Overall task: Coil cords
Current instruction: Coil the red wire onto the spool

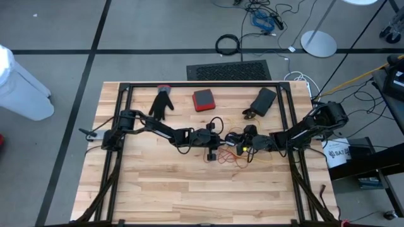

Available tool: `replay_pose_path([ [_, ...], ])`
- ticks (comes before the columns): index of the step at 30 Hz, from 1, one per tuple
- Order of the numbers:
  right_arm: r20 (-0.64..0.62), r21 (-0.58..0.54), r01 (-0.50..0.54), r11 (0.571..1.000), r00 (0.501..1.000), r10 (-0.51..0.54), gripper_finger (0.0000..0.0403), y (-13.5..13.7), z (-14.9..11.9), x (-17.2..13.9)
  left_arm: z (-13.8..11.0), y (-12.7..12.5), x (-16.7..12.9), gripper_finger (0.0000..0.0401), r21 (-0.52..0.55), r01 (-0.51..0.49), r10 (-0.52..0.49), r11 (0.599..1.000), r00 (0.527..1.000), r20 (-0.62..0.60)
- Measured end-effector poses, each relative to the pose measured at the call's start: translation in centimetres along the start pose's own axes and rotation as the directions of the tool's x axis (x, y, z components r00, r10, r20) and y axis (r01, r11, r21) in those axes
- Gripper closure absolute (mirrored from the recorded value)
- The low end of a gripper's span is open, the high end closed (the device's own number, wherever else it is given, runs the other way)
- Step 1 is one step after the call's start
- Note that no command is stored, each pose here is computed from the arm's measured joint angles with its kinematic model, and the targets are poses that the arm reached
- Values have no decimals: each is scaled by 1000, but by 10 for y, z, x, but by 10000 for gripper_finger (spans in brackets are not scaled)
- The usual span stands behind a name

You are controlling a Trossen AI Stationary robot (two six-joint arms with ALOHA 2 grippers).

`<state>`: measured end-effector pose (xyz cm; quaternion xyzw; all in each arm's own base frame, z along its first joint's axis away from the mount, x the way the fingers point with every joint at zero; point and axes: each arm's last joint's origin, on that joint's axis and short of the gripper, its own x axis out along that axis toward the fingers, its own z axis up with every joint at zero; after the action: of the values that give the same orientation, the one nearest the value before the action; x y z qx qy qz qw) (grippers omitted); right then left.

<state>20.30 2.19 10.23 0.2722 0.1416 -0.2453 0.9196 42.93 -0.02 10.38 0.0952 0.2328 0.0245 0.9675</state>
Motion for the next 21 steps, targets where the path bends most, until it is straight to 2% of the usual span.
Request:
replay_pose_path([
  [7,-11,-40,-12,999,1000,12,399,0,1,1,0,0,0,344,-1,-1,1,1000,1000,0],
  [13,0,-126,-60,990,998,61,403,4,5,0,-1,0,-1,344,21,2,-1,1000,1000,-27],
  [17,26,-145,-81,986,996,85,401,6,12,-4,8,3,-7,344,28,-5,6,1000,1000,-13],
  [21,4,-160,-63,985,998,65,401,5,11,-6,14,5,-11,344,53,-43,44,998,999,-15],
])
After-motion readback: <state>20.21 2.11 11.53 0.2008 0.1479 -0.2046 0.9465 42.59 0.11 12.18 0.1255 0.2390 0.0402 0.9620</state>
